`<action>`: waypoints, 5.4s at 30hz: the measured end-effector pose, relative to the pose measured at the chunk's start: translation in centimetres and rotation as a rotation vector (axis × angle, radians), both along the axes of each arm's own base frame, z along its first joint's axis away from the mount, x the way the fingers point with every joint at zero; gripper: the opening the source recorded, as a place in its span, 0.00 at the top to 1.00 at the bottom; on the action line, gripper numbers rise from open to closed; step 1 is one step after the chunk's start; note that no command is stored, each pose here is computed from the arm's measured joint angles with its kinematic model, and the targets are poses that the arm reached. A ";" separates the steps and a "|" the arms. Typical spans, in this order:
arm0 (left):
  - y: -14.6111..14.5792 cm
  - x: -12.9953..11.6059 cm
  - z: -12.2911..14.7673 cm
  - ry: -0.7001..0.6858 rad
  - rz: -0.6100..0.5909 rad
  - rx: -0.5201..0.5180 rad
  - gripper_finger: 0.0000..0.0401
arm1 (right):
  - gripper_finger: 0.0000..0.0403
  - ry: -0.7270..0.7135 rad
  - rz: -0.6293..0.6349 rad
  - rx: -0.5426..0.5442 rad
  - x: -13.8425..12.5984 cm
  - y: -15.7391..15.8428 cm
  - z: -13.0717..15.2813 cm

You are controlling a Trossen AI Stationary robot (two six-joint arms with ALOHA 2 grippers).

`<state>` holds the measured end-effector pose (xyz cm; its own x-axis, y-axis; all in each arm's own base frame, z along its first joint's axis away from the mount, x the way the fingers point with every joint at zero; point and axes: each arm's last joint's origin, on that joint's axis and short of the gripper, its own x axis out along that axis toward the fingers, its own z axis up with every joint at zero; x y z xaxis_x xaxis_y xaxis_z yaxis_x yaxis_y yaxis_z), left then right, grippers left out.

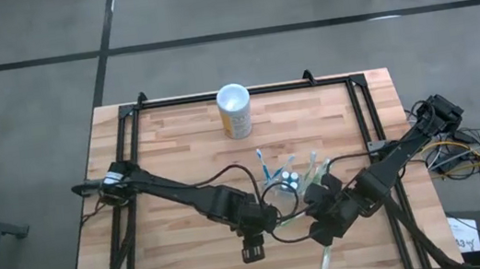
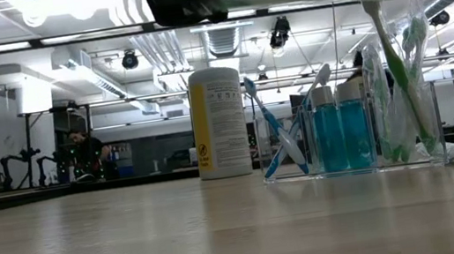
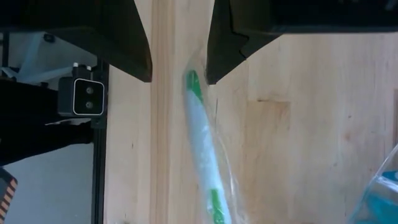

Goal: Pick & Place toothbrushing station
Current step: Put the green toothbrush into the right section of the transparent organizer

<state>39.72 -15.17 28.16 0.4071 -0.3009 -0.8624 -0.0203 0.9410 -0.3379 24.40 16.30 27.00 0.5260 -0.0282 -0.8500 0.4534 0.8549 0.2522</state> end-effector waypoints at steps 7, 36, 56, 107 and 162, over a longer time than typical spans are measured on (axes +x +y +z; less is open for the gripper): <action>0.0 0.1 0.1 -0.006 0.011 -0.008 0.61 | 0.98 -0.020 0.007 0.014 0.2 0.1 0.1; 0.0 0.0 0.1 0.003 0.034 -0.018 0.92 | 0.98 -0.066 0.054 0.020 0.6 0.4 0.4; 0.0 0.0 0.1 -0.002 0.026 -0.016 0.90 | 0.98 -0.056 0.107 0.013 0.6 0.5 0.4; 0.0 0.2 0.3 -0.046 -0.032 0.006 0.92 | 0.98 -0.058 0.151 -0.013 0.6 0.5 0.4; -0.2 0.5 0.5 -0.081 -0.046 -0.013 0.91 | 0.64 -0.276 0.354 -0.048 1.1 0.9 6.6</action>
<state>40.23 -15.36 28.62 0.4611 -0.3321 -0.8229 0.0505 0.9357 -0.3493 25.52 17.24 33.62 0.7172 0.1590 -0.6785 0.0517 0.9588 0.2794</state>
